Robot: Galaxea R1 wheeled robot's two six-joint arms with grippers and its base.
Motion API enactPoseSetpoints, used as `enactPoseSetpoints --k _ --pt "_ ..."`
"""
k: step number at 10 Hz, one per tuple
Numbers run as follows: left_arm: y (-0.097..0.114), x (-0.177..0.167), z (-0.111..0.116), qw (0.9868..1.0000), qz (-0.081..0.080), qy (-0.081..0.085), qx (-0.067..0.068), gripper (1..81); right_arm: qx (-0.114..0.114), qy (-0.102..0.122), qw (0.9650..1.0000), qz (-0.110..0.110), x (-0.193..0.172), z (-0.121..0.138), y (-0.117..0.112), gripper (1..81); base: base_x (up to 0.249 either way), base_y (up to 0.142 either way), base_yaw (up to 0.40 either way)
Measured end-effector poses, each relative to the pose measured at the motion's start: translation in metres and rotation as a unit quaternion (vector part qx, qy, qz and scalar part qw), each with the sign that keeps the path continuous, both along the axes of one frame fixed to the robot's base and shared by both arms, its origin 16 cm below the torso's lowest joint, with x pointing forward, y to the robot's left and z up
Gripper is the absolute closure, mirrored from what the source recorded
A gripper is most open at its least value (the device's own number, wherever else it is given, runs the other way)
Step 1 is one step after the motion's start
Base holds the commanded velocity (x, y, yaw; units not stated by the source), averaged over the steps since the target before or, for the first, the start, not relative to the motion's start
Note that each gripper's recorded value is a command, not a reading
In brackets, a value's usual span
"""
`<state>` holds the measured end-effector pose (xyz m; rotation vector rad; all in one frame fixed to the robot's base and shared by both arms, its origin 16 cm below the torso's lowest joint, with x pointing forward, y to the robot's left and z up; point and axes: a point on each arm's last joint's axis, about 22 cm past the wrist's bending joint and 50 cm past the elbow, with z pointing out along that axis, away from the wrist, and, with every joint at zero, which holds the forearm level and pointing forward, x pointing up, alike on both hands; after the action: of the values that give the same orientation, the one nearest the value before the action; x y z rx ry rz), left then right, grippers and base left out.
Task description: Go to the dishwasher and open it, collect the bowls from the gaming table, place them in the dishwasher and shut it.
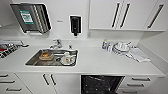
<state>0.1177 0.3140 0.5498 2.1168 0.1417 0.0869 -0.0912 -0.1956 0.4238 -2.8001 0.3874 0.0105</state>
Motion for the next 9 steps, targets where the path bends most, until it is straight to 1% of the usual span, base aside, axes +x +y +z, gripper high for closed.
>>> enactPoseSetpoints --k 1,2,3,4,5,6,7,8,9 --pt "-0.008 0.026 0.002 0.9999 -0.003 -0.009 -0.007 81.1 0.002 -0.001 1.0000 -0.001 0.001 0.000 0.002 81.1 0.000 0.000 0.000" --pt "-0.020 0.044 0.000 0.9999 -0.009 -0.010 -0.010 81.1 0.004 0.003 1.0000 -0.002 -0.002 0.001 0.004 81.1 0.000 0.000 0.000" --pt "-0.027 0.056 -0.002 0.9998 -0.017 -0.004 -0.011 81.1 0.005 0.010 0.9999 -0.002 -0.007 0.002 0.004 81.1 0.000 0.000 0.000" --pt "-0.023 0.064 -0.005 0.9997 -0.024 0.007 -0.002 81.1 0.004 0.016 0.9999 -0.002 -0.012 0.002 0.004 81.1 0.000 0.000 0.000" --pt "-0.014 0.078 -0.004 0.9995 -0.026 0.016 0.003 81.1 0.004 0.023 0.9997 -0.002 -0.016 0.002 0.003 81.1 0.000 0.000 0.000" --pt "-0.007 0.099 0.000 0.9995 -0.027 0.017 0.003 81.1 0.005 0.030 0.9995 -0.002 -0.022 0.003 0.004 81.1 0.000 0.000 0.000" --pt "0.000 0.126 0.006 0.9995 -0.028 0.015 0.002 81.1 0.006 0.035 0.9994 -0.003 -0.025 0.004 0.005 81.1 0.000 0.000 0.000" --pt "0.007 0.153 0.012 0.9995 -0.028 0.017 0.003 81.1 0.007 0.040 0.9992 -0.004 -0.028 0.004 0.006 81.1 0.000 0.000 0.000" --pt "0.012 0.178 0.018 0.9993 -0.034 0.014 0.007 81.1 0.007 0.042 0.9991 -0.004 -0.029 0.004 0.006 81.1 0.000 0.000 0.000"
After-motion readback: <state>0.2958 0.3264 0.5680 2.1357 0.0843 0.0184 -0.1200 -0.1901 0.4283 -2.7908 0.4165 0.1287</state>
